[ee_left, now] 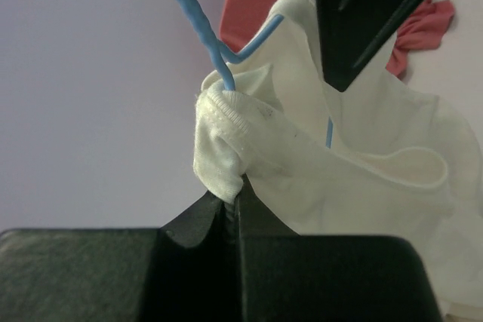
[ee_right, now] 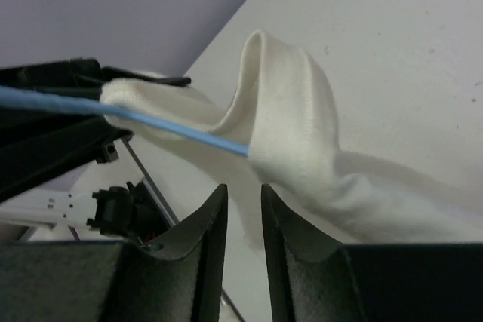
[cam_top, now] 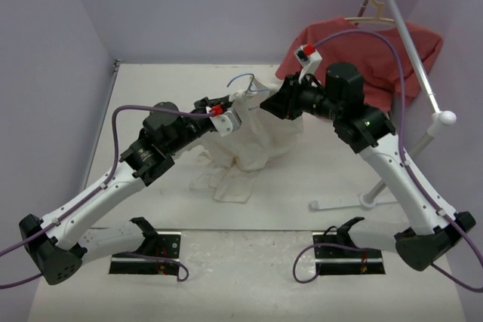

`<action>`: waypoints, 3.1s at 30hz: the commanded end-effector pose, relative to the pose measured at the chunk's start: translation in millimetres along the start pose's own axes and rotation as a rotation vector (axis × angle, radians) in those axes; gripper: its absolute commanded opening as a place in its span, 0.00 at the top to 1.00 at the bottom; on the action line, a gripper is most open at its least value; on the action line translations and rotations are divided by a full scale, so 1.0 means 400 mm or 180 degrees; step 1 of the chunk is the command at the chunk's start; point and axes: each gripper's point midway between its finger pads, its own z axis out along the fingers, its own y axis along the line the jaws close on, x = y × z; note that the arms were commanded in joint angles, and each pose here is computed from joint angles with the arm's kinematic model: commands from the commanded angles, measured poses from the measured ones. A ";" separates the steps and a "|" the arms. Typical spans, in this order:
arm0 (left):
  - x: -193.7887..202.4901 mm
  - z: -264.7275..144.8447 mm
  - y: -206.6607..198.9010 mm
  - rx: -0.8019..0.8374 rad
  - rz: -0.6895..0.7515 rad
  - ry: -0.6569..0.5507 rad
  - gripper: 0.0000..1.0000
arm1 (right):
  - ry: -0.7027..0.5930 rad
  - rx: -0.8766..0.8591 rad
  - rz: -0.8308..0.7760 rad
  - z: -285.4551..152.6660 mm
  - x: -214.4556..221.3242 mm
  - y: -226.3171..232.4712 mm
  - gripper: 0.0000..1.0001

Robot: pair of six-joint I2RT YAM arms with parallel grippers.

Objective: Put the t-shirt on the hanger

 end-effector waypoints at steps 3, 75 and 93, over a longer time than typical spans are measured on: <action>-0.037 -0.006 -0.048 0.0159 -0.0535 -0.0441 1.00 | -0.0259 -0.0125 -0.0475 -0.040 0.042 -0.002 0.69; 0.159 -0.169 -0.067 -0.0883 -0.2071 0.0320 0.00 | -0.1668 0.0855 -0.0935 -0.217 -0.202 0.009 1.00; 0.159 -0.164 -0.075 -0.0892 -0.2191 0.0210 1.00 | -0.1813 0.0678 -0.0827 -0.327 -0.251 0.047 1.00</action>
